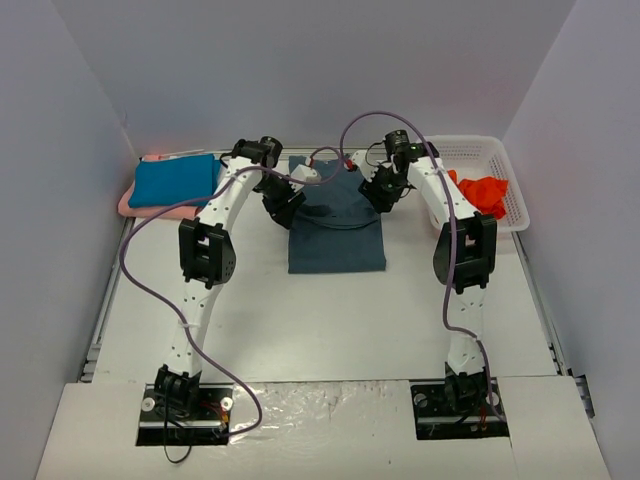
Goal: Fold and stack the t-shirts
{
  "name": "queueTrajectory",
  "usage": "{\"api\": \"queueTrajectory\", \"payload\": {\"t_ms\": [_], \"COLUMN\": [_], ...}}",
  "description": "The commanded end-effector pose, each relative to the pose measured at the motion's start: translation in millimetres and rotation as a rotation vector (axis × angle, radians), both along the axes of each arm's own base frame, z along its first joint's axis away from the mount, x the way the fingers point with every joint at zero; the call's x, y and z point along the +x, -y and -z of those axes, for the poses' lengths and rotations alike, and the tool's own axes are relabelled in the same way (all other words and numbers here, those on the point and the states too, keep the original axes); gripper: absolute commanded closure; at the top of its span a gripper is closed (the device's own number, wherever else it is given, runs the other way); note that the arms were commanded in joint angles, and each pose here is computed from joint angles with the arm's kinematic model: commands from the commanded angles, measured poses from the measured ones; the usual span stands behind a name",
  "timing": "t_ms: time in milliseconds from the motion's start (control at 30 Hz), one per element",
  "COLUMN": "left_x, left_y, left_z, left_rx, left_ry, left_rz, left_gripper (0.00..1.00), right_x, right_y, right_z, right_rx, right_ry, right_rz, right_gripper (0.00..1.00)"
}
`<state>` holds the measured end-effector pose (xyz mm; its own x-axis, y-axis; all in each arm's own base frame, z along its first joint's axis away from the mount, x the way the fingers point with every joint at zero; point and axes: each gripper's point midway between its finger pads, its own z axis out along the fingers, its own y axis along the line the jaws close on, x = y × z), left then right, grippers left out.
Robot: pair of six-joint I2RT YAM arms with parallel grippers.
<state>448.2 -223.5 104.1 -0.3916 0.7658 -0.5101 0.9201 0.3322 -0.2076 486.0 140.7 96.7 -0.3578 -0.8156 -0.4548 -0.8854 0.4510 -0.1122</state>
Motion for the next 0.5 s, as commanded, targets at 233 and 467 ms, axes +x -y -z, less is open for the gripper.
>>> {"api": "queueTrajectory", "payload": {"t_ms": [233,467], "left_x": [10,-16], "left_y": [-2,-26], "left_z": [-35,-42], "left_rx": [-0.001,0.042], "left_ry": [0.089,0.047], "left_rz": [-0.074,-0.091], "left_gripper": [0.53,0.65], "right_x": [31,10], "right_y": [9,12], "right_z": [-10,-23], "right_rx": [-0.01,0.005], "right_ry": [0.074,0.085], "right_rz": [0.112,0.127], "right_gripper": [0.5,0.5]}}
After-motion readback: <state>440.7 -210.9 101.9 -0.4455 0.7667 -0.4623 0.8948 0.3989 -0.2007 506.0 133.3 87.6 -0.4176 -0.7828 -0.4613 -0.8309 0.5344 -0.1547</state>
